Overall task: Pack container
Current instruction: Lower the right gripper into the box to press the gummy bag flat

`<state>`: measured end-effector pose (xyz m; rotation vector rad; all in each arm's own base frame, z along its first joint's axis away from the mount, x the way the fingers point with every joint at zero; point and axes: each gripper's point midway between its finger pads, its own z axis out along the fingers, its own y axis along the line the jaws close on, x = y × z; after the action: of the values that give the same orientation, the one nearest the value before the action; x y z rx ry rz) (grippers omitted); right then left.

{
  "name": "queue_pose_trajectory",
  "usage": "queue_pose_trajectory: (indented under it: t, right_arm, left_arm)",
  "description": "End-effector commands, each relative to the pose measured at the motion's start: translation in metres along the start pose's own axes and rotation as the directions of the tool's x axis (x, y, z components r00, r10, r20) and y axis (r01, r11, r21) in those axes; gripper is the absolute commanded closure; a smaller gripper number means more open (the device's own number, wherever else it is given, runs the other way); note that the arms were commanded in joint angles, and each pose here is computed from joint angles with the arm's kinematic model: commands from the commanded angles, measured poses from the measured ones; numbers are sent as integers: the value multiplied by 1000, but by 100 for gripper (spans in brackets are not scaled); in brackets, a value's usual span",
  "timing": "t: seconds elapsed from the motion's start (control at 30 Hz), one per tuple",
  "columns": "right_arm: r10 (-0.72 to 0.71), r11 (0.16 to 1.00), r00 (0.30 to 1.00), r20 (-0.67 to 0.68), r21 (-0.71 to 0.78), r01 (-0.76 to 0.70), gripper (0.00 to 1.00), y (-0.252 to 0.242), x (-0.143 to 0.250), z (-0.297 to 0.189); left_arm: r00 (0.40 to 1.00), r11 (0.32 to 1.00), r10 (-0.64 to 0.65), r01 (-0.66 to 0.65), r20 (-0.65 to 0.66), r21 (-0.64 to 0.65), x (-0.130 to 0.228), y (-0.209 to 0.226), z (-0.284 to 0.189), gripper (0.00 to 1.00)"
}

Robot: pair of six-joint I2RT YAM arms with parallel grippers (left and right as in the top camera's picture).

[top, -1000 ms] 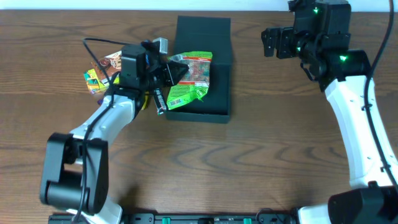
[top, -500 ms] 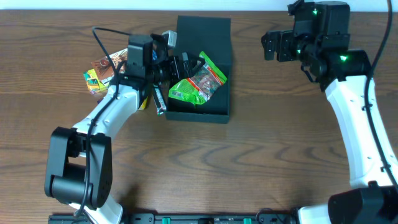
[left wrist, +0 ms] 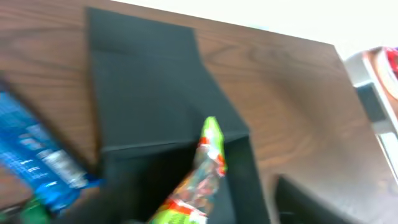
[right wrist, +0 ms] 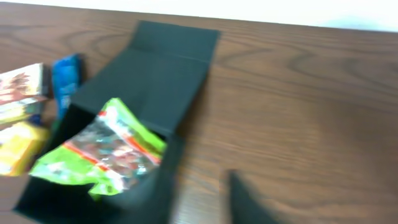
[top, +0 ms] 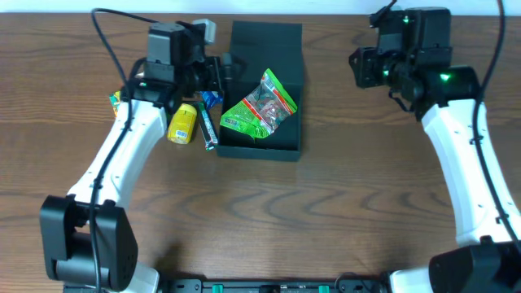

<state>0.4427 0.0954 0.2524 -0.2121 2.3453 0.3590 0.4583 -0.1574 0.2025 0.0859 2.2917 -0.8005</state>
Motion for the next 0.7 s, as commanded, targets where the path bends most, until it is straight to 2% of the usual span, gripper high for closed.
queue_pose_trajectory:
  t: [0.0,0.23,0.37,0.5,0.67]
  right_arm:
    - [-36,985,998,-58,-172,25,99,46,19,26]
    - [-147,942,980,-131,-322,98,98,118,55,95]
    - [-69,973,976,-207,-229,20,99,121,83,144]
    - [-48,974,965,-257,-228,-12,98,128,105,171]
    - [-76,966,972,-222,-259,16,99,142,112,197]
  left_arm:
    - [999,995,-4,7,38,-96,-15,32,-18,93]
    - [994,978,-107,110,30,-176,-12,80,-42,94]
    - [994,977,-107,103,-9,-189,-2,87,-45,95]
    - [995,977,-99,92,-27,-194,2,87,-45,94]
    - [997,979,-77,70,-31,-193,2,87,-45,94]
